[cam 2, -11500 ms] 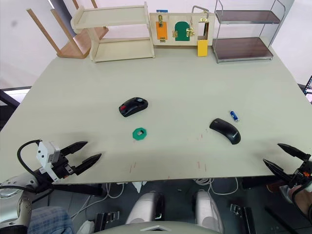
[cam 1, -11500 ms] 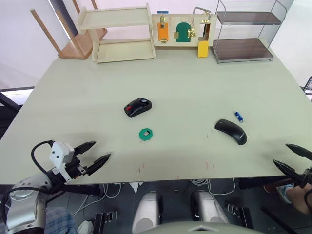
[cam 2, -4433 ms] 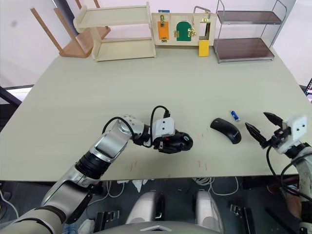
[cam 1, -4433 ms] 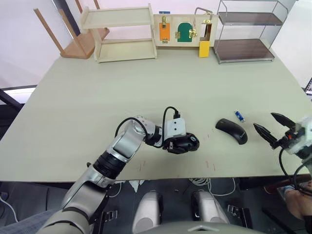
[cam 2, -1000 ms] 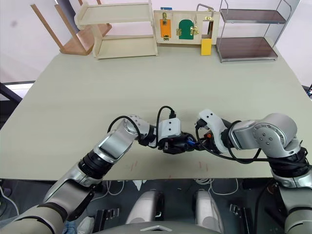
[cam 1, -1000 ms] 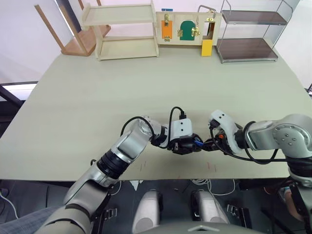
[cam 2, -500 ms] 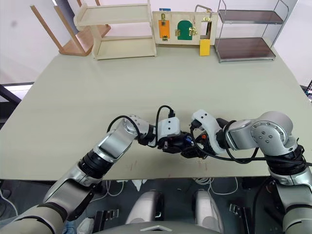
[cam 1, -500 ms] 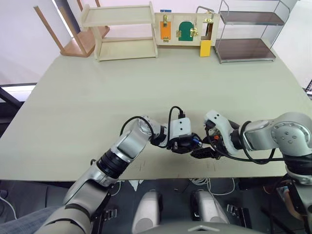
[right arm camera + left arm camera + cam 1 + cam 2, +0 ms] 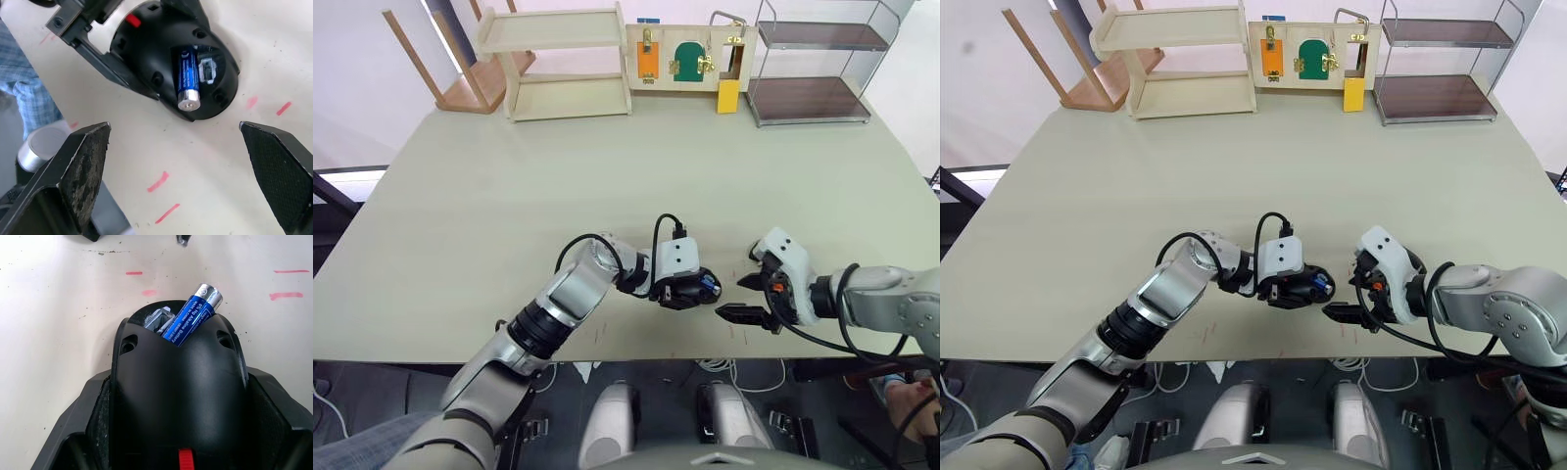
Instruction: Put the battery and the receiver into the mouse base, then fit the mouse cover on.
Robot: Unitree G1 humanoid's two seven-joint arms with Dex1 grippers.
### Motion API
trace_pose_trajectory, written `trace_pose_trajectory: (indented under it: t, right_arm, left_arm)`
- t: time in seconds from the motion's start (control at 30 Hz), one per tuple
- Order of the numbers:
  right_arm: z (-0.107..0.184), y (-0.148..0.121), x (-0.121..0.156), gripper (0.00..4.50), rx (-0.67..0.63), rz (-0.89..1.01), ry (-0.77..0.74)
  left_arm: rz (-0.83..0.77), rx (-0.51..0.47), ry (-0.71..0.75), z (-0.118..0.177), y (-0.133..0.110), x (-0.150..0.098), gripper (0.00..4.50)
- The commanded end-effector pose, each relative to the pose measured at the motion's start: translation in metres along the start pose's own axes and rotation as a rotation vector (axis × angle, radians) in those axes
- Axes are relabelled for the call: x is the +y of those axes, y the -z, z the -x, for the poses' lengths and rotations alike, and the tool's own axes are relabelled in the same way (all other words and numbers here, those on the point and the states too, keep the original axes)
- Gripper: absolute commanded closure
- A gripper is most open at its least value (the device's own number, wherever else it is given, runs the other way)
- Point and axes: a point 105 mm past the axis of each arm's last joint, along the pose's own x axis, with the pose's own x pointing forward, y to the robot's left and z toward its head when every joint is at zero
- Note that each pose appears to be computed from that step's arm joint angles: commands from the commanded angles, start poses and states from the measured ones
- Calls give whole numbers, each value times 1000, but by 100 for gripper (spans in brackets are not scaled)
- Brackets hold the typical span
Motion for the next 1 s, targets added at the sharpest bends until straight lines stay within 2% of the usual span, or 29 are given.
trace_pose_trajectory:
  t: [0.03, 0.27, 0.6, 1.0]
  right_arm:
    - [7, -17, 1, 141, -153, 91, 15]
    - [5, -14, 4, 436, -351, 201, 0]
    - [-9, -5, 0, 444, -505, 246, 6]
    - [-24, 13, -7, 444, -508, 246, -15]
  left_arm:
    - [41, 59, 8, -5, 16, -3, 158]
    - [35, 61, 3, -4, 17, 0, 158]
    - [35, 65, 10, -4, 18, -1, 158]
    - [30, 65, 11, -4, 18, 1, 158]
